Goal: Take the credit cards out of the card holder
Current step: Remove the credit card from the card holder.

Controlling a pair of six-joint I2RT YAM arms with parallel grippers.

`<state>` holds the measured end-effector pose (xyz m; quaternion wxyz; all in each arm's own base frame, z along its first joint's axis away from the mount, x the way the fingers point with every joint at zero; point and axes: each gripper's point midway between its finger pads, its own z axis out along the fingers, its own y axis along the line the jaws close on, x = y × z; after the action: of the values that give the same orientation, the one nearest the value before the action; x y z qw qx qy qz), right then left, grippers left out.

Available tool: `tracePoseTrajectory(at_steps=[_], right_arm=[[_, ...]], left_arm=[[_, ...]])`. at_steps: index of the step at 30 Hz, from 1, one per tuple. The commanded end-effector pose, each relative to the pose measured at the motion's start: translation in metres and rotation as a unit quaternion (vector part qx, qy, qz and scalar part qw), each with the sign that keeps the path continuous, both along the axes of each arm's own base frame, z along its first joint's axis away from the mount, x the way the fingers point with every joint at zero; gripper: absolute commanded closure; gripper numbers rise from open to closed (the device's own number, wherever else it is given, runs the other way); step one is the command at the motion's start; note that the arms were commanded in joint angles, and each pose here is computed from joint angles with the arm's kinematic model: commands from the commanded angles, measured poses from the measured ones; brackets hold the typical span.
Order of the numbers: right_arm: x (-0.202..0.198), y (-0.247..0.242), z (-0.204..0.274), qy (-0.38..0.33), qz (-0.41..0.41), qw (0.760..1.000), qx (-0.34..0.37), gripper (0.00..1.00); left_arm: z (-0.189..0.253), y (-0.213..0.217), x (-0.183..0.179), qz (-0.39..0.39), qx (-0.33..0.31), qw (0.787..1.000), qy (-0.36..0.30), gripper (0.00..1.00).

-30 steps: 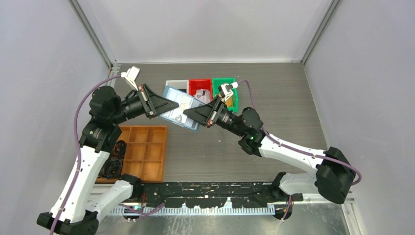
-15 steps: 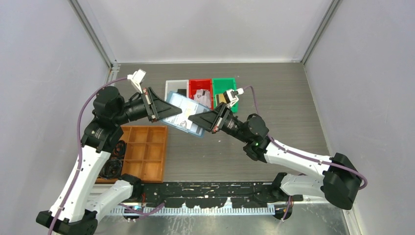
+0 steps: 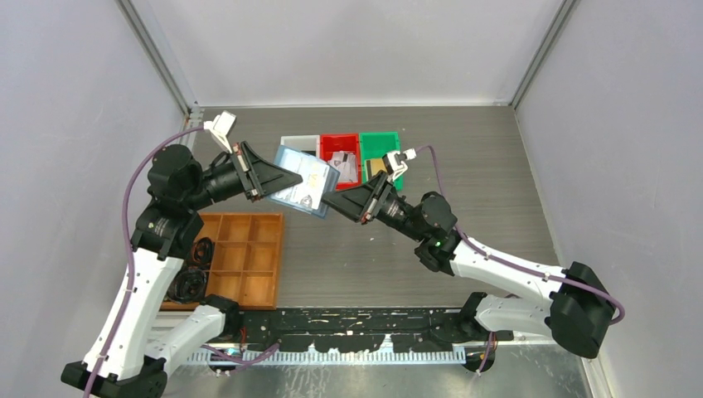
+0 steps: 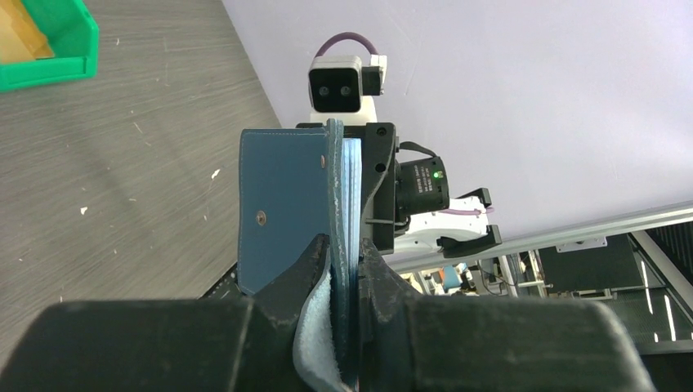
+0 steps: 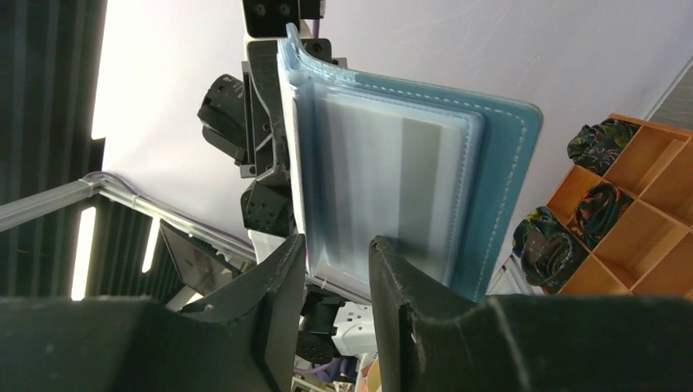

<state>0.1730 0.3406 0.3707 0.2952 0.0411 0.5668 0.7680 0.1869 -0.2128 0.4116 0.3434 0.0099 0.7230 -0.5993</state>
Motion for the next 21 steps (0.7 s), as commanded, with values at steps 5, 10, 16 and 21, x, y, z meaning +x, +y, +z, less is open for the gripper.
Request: tracePoseTrajectory(at_steps=[5,10,16,21], right_arm=[[-0.011,-0.004,0.053,-0.056,0.015,0.997,0.05,0.6],[-0.013,-0.008,0.053,-0.06,0.01,0.997,0.046,0.65],[-0.006,0.002,0.05,-0.052,0.014,0.998,0.032,0.75],[-0.006,0.003,0.053,-0.054,0.017,0.997,0.046,0.88]], left_arm=[[0.031,0.004,-0.009,0.003,-0.011,0.998,-0.066,1.0],[0.03,0.004,-0.008,0.004,-0.012,0.998,-0.064,1.0],[0.031,0.004,-0.01,0.0,-0.014,0.998,-0.063,1.0],[0.029,0.004,-0.012,-0.003,-0.011,0.998,-0.061,0.98]])
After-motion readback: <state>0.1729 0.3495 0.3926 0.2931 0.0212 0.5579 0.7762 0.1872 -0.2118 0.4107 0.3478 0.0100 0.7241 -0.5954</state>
